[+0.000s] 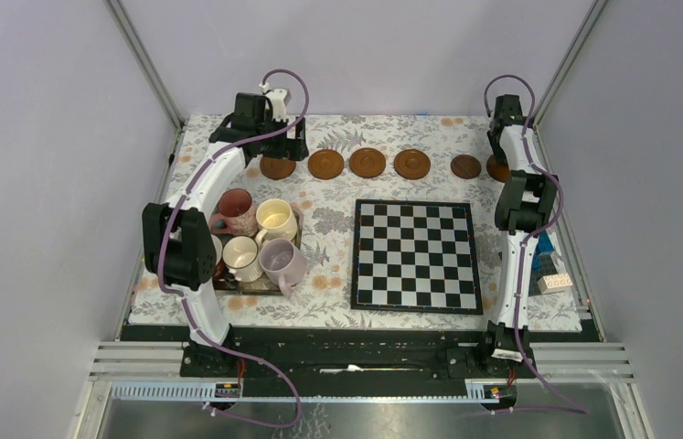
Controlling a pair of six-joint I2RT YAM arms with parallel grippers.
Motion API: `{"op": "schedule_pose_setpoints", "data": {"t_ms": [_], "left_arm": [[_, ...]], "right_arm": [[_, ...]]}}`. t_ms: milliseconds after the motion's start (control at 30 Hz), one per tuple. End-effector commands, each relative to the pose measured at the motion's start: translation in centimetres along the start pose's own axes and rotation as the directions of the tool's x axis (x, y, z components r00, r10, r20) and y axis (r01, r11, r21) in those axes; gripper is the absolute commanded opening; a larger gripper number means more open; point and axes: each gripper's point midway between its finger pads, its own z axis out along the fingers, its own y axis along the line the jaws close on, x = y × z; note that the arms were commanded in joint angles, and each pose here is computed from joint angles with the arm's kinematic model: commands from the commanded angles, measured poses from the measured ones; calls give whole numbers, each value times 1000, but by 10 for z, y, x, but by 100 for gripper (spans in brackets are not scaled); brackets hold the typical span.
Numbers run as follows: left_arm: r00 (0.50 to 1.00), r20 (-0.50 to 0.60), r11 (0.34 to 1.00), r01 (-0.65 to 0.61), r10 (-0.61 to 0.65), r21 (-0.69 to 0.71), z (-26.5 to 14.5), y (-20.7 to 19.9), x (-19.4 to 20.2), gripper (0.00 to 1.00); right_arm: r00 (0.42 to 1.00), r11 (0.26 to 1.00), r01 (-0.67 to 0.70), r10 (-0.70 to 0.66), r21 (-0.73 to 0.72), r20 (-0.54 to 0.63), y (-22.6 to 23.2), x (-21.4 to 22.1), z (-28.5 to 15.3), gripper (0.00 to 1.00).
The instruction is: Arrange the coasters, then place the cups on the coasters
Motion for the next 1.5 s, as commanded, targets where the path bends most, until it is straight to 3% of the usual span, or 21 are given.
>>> {"op": "schedule_pose_setpoints", "data": {"t_ms": [0,233,433,800,1000,1167,1333,1467], "left_arm": [[995,94,1000,-23,22,19,-24,-7,-27,99],[994,108,1000,-25,23,19,-32,-9,-32,99],[991,133,1000,-25,22,14,-43,-11,-40,99],[985,174,1000,-15,19,-22,-76,-8,-42,99],[971,237,997,33,-17,-64,-107,2,-42,99],[960,278,991,67,-32,-115,-137,10,-34,99],[972,231,989,83,-53,-120,-154,10,-13,99],[974,224,994,48,-25,-101,-167,3,1,99]], "right_arm": [[999,999,-36,36,0,9,-3,-3,3,53],[991,994,-98,101,-42,93,-14,-26,-29,57],[956,978,-148,180,-147,231,-24,-62,-77,73],[877,943,-96,231,-318,421,-31,-99,-199,89],[781,879,84,234,-469,579,5,-102,-309,99],[740,803,270,180,-531,648,68,-86,-380,99],[735,666,281,313,-691,601,98,-69,-421,100],[748,591,327,314,-737,584,113,-47,-431,99]]}}
